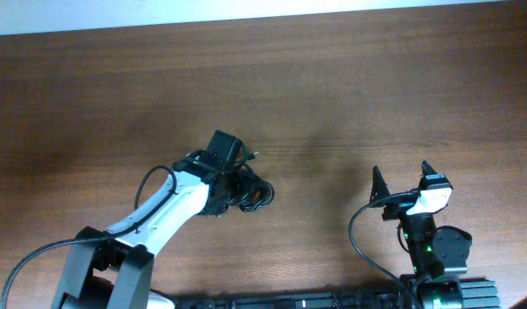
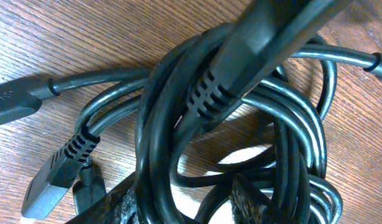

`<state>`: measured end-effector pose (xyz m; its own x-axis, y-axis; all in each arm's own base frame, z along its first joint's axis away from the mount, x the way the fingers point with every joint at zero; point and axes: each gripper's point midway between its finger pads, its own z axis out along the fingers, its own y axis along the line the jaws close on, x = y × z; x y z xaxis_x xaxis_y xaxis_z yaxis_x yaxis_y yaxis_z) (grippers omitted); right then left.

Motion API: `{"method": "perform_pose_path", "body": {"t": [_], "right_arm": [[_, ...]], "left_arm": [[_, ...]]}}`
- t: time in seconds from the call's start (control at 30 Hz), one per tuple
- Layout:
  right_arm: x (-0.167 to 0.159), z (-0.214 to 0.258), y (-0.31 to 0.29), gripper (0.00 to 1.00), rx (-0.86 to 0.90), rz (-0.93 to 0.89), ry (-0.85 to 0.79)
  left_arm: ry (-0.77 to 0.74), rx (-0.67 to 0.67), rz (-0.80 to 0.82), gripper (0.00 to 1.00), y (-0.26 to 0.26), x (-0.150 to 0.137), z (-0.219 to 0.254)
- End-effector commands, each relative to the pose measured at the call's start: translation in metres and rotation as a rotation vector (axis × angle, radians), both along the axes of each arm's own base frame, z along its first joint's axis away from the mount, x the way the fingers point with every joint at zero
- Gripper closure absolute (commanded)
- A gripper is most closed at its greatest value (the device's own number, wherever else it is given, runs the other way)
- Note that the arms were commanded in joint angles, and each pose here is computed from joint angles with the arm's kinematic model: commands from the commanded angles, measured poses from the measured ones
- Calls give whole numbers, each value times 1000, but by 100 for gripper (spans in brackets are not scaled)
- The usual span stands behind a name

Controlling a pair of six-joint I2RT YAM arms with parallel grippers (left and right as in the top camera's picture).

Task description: Untangle cables

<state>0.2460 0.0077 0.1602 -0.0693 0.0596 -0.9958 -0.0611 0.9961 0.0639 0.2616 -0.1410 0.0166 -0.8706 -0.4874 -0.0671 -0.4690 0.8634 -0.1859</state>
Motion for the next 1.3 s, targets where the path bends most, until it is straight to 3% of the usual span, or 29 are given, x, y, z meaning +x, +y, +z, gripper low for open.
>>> {"method": "perform_pose_path", "body": {"t": [0.0,0.27,0.37,0.47,0.73,0.97,1.03,1.1,1.27], "right_arm": [[0,-3,-3,1,7,-18,6],[0,-3,-3,1,7,-18,6],[0,-3,-3,1,7,-18,6],[0,-3,-3,1,7,-18,6],[0,-3,-3,1,7,-18,6],[0,-3,-3,1,7,-18,6],[0,-3,-3,1,7,-18,6],[0,-3,-3,1,7,-18,6],[0,-3,-3,1,7,-18,6]], "left_arm": [[14,13,-11,55,1,-3,-4],[85,-23,-21,56,-4,-19,-5],[93,-39,-34,67,-12,-23,-4],[82,-37,-59,69,-20,-26,-4],[-24,90,-57,63,-15,-15,-4],[-184,281,-15,78,16,15,5],[-239,354,-30,90,26,25,11],[-275,405,-32,93,33,31,15],[-279,390,-32,91,31,32,15]]}}
